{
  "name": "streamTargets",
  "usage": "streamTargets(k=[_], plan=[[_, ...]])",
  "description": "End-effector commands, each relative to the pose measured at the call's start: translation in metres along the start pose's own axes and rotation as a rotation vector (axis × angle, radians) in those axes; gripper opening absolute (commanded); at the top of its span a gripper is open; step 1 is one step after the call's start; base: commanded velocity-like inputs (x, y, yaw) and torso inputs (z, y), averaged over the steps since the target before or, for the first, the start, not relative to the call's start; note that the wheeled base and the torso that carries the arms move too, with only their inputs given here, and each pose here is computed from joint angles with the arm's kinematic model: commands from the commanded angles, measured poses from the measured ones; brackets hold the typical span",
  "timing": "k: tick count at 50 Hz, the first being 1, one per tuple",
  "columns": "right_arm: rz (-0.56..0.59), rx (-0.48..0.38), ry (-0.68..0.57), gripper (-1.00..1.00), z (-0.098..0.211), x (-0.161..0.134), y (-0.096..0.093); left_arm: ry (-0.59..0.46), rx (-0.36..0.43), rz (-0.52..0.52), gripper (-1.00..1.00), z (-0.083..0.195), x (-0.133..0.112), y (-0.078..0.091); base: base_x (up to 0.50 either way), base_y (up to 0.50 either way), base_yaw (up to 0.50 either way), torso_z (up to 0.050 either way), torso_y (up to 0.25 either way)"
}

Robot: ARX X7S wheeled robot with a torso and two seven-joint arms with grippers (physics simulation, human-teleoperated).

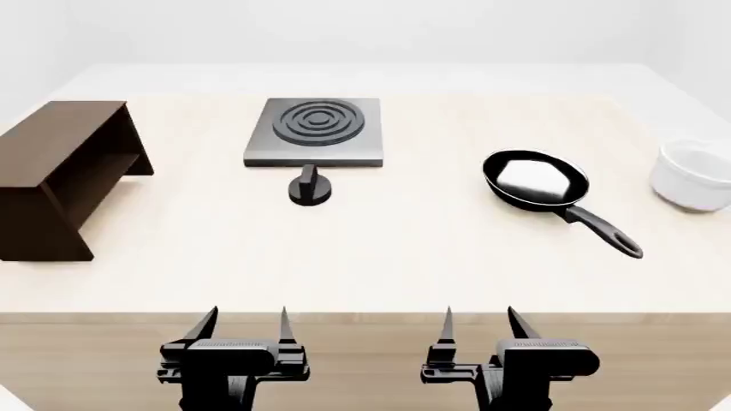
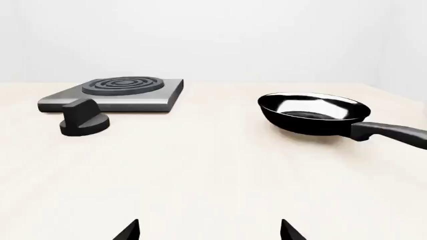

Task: Turn on the stove and put the frying pan on it.

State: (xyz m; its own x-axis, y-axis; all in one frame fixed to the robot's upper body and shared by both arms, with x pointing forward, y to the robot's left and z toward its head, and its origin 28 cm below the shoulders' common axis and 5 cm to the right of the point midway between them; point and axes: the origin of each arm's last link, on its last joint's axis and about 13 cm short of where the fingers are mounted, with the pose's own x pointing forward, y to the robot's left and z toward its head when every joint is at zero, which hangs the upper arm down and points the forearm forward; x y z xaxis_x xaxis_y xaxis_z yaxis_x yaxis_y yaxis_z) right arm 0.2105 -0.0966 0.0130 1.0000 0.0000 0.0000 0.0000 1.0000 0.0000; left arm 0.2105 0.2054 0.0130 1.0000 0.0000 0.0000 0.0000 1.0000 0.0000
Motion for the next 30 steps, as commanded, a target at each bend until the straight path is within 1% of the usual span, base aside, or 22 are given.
streamTargets(k=[1, 4, 6, 9, 12, 14, 15, 16, 17, 30], plan=[[0.0, 0.004, 0.0, 1.0, 0.0003, -0.0006, 0.0005, -0.006, 0.004, -0.002, 1.0, 0.0003, -0.0003, -0.0001, 0.0, 0.0, 0.0, 0.0, 0.0], [-0.016, 0.008, -0.003, 1.0, 0.0003, -0.0012, -0.0003, -0.005, 0.009, -0.008, 1.0, 0.0006, -0.0007, -0.0005, 0.0, 0.0, 0.0, 0.0, 0.0], [-0.033, 0.008, -0.034, 1.0, 0.0033, -0.0032, -0.0012, -0.001, 0.006, -0.004, 1.0, 0.001, 0.0, -0.0001, 0.0, 0.0, 0.0, 0.0, 0.0], [-0.001, -0.022, -0.065, 1.0, 0.0053, -0.0059, 0.0012, -0.004, 0.0, -0.003, 1.0, 0.0018, 0.0, -0.0001, 0.0, 0.0, 0.0, 0.0, 0.0], [-0.001, -0.017, -0.057, 1.0, 0.0054, -0.0051, 0.001, -0.005, -0.005, 0.0, 1.0, 0.0019, 0.0005, 0.0004, 0.0, 0.0, 0.0, 0.0, 0.0], [-0.004, -0.012, -0.056, 1.0, 0.0052, -0.0048, 0.0007, -0.003, 0.009, 0.008, 1.0, 0.0021, 0.0006, 0.0005, 0.0, 0.0, 0.0, 0.0, 0.0], [-0.038, -0.012, -0.062, 1.0, 0.0077, -0.0039, 0.0003, -0.012, -0.036, 0.031, 1.0, 0.0075, 0.0016, 0.0052, 0.0, 0.0, 0.0, 0.0, 0.0], [-0.008, -0.008, -0.058, 1.0, 0.0055, -0.0048, 0.0005, 0.001, 0.013, 0.007, 1.0, 0.0024, 0.0008, 0.0005, 0.0, 0.0, 0.0, 0.0, 0.0], [-0.008, -0.006, -0.058, 1.0, 0.0053, -0.0049, 0.0005, 0.007, 0.028, 0.008, 1.0, 0.0024, 0.0001, -0.0008, 0.0, 0.0, 0.0, 0.0, 0.0], [-0.003, -0.002, -0.057, 1.0, 0.0041, -0.0052, 0.0012, 0.017, 0.054, 0.044, 1.0, 0.0029, 0.0001, -0.0012, 0.0, 0.0, 0.0, 0.0, 0.0]])
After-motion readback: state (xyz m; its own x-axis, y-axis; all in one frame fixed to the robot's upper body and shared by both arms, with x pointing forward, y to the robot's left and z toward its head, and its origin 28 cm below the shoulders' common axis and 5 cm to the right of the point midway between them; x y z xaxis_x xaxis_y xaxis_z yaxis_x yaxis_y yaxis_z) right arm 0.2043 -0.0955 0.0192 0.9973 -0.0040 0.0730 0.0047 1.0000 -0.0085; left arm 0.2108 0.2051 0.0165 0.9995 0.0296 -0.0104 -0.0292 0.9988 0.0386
